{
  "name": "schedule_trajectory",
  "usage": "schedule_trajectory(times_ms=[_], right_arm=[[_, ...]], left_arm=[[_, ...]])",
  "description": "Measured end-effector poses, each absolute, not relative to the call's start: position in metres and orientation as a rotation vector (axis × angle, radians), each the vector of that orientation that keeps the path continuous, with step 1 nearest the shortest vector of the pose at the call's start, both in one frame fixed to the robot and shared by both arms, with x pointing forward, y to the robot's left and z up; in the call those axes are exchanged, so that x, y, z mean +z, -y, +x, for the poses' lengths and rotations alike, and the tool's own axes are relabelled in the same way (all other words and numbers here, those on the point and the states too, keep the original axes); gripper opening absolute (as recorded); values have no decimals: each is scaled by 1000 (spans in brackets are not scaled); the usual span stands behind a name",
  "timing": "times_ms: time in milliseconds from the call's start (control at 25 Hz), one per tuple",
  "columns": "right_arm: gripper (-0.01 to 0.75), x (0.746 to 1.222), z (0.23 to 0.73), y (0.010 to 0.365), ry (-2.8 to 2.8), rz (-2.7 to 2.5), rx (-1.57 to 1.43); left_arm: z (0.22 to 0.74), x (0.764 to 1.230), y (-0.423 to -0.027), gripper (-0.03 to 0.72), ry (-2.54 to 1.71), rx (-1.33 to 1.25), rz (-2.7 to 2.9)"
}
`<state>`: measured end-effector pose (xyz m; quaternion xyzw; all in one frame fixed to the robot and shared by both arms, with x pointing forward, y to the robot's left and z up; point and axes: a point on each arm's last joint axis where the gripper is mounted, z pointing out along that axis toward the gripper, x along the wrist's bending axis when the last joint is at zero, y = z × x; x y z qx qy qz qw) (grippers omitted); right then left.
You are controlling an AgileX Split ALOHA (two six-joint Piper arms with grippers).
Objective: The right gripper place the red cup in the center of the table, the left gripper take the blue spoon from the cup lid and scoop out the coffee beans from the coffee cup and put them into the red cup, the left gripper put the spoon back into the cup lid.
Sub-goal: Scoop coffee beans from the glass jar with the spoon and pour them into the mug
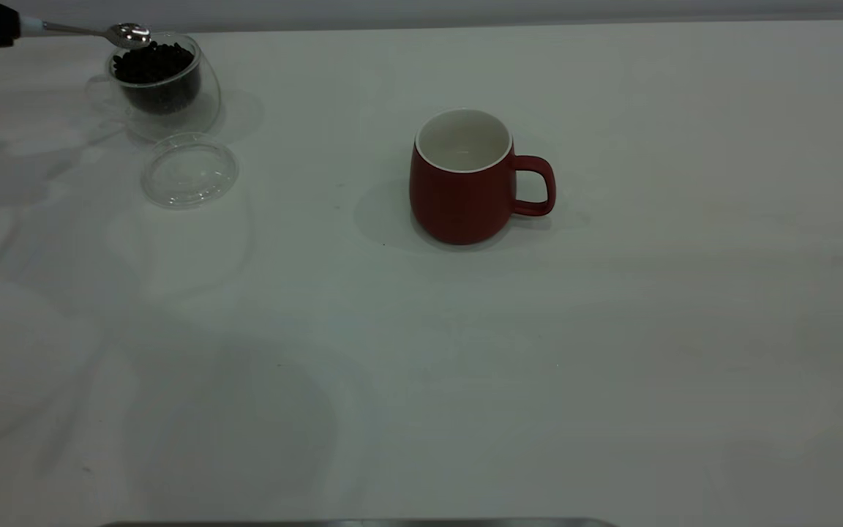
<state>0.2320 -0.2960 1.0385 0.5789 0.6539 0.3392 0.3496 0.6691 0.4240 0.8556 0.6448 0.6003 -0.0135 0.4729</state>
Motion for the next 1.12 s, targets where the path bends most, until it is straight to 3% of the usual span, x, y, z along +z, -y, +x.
schedule_trajectory(times_ms=[800, 1120], right_arm=[[591, 1038, 232, 296, -1694, 1500, 879], [591, 1038, 232, 296, -1694, 1500, 879]], left_arm=[[678, 834, -407, 122, -1494, 35, 1659], [676, 822, -405, 122, -1619, -91, 1538]])
